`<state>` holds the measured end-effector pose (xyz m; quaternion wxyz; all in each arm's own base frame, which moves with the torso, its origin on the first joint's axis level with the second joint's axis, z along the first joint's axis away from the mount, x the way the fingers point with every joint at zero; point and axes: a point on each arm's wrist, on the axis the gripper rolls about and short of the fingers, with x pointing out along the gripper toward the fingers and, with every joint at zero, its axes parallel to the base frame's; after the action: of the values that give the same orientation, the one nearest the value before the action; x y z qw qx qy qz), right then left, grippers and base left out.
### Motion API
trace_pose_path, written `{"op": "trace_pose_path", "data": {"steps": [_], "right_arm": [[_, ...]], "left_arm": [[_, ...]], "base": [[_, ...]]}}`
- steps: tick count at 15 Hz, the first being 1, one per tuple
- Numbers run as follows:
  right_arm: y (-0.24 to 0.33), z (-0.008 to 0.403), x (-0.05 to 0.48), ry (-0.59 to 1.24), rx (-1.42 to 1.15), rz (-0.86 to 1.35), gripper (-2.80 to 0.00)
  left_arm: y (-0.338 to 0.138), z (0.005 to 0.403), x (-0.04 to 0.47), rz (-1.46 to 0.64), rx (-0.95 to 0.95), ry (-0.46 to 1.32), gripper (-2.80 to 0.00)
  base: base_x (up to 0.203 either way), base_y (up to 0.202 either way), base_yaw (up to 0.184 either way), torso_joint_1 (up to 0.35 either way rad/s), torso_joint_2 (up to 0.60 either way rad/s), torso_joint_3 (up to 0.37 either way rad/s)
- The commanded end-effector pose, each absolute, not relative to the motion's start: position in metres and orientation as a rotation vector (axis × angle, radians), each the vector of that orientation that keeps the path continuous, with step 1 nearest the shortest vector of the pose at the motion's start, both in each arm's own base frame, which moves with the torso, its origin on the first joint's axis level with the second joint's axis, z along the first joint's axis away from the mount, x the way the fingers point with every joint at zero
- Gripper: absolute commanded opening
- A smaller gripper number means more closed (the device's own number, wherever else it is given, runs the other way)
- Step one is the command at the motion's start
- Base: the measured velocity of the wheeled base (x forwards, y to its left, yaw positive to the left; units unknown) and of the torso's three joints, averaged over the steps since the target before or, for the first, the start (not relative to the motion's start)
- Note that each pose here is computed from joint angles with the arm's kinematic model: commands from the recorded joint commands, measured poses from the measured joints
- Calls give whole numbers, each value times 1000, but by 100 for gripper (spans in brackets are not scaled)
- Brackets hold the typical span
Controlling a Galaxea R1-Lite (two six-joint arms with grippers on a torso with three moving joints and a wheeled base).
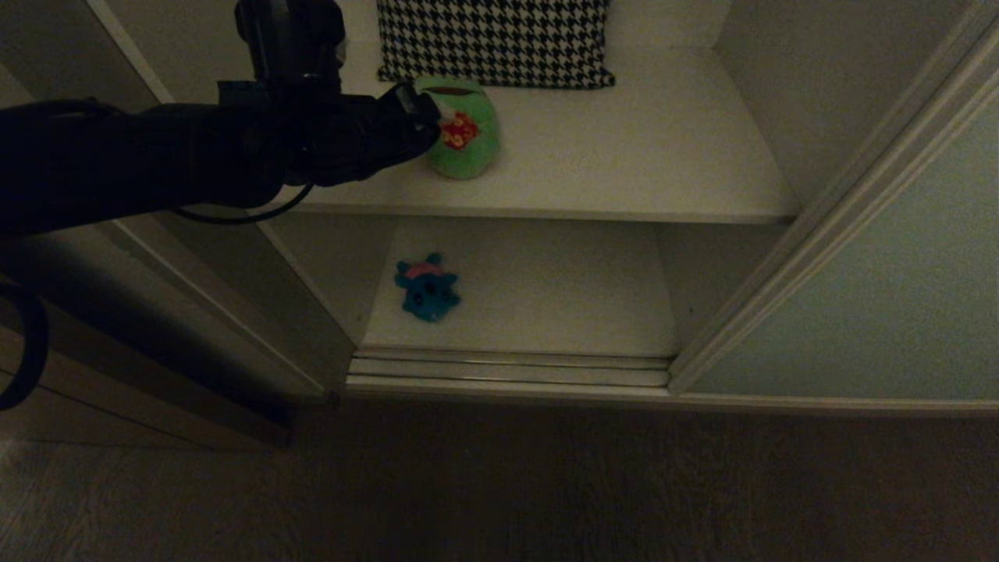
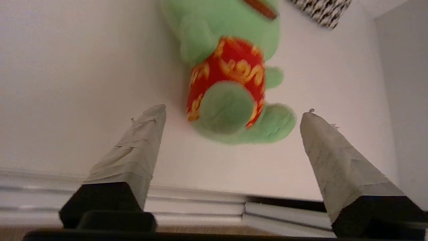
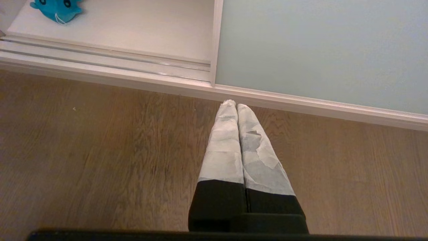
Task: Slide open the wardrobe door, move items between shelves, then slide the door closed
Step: Place the green doll on the lower shelf
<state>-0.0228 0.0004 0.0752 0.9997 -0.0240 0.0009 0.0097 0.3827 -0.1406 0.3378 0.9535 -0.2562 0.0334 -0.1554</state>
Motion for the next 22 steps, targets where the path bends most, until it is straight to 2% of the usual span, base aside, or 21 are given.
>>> {"op": "trace_pose_path", "data": {"steps": [1,10,18,19,22], "right_arm": [[0,75,-23,1,-49,20,-280],[0,75,-23,1,-49,20,-280],[0,75,-23,1,-49,20,-280],[0,75,-23,1,-49,20,-280],[0,75,-23,1,-49,20,-280]], "left_arm": [[-141,337,384,-321,-524,66,0],[-162,299,427,-362,-538,-68,0],[-169,281,448,-374,-433,-224,0],[-169,280,448,-374,-434,-221,-280],[-169,283,446,-378,-436,-224,-280]], "base": [[0,0,0,0,0,0],[0,0,0,0,0,0],[0,0,0,0,0,0],[0,0,0,0,0,0],[0,0,0,0,0,0]]}}
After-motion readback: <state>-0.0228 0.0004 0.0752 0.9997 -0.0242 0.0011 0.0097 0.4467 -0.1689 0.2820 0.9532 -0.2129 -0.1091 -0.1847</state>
